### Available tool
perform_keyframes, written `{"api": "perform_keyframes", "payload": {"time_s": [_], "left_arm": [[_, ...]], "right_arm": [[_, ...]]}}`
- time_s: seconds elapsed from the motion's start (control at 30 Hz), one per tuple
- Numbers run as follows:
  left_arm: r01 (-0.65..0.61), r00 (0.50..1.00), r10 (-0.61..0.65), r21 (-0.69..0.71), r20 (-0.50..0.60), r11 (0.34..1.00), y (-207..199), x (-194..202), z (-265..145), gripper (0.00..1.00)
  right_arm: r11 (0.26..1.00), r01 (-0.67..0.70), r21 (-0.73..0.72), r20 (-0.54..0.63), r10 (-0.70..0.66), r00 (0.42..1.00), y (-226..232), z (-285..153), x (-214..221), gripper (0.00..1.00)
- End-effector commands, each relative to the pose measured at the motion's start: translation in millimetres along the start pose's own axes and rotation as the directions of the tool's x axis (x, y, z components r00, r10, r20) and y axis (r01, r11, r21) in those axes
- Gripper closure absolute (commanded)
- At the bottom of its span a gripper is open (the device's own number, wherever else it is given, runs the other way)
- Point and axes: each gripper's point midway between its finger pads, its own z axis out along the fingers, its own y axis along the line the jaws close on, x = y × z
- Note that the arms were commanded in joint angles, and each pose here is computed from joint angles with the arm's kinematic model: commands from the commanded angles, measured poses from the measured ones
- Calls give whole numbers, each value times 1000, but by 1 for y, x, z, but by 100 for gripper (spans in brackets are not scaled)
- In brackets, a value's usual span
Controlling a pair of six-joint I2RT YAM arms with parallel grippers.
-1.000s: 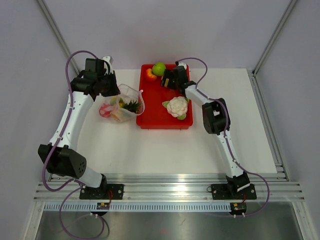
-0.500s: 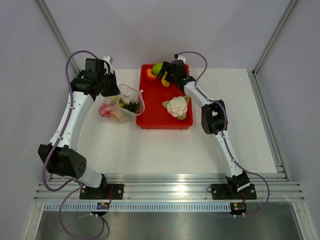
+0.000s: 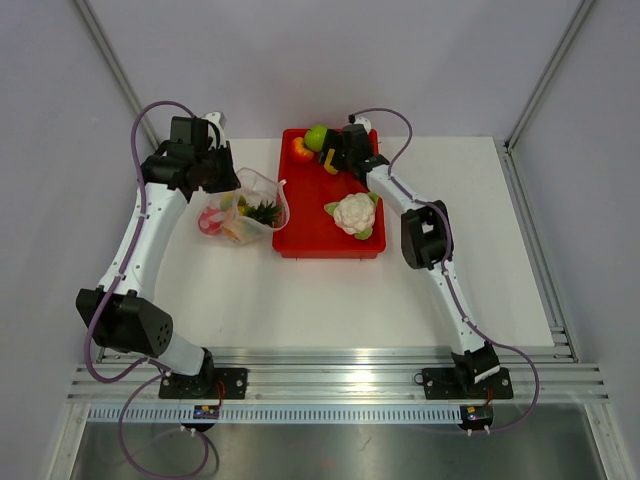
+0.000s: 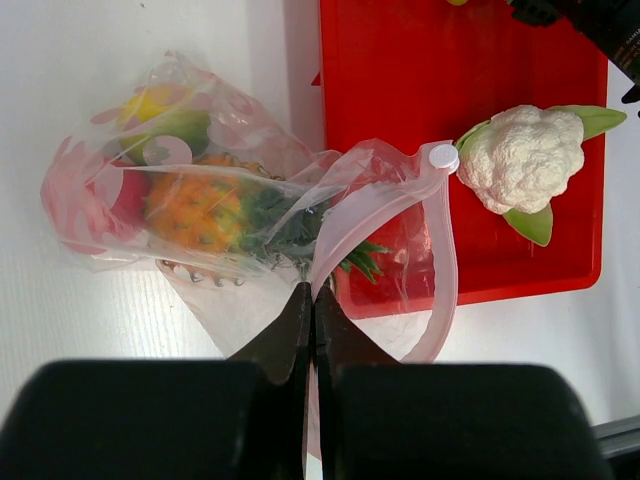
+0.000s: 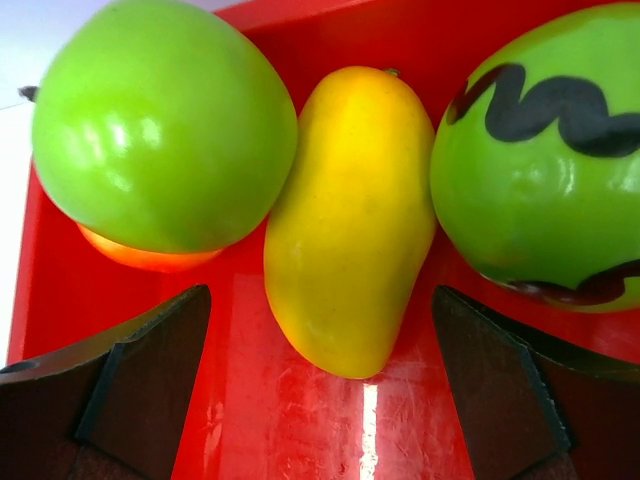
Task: Place the food in the zip-top bag and seal the zipper
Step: Pick up the fake fruit from the bin.
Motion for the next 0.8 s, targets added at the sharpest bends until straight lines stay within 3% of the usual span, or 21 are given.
{"api": "perform_keyframes", "payload": {"time_s": [0.0, 0.4, 0.63, 0.77], "left_arm": [[-17, 999, 16, 3, 42, 1000, 0, -11, 3, 100], [-16, 999, 16, 3, 39, 1000, 0, -12, 4, 100], [-18, 999, 18, 3, 39, 1000, 0, -12, 3, 100], [-18, 999, 18, 3, 41, 1000, 0, -12, 2, 100]], "right_arm": [[1000, 2, 8, 25, -3, 1000, 8, 4, -3, 0], [1000, 3, 26, 24, -4, 1000, 3, 9, 0, 3], [1000, -14, 19, 30, 14, 999, 5, 6, -1, 17], [1000, -29, 2, 51, 29, 998, 11, -3, -12, 34]]}}
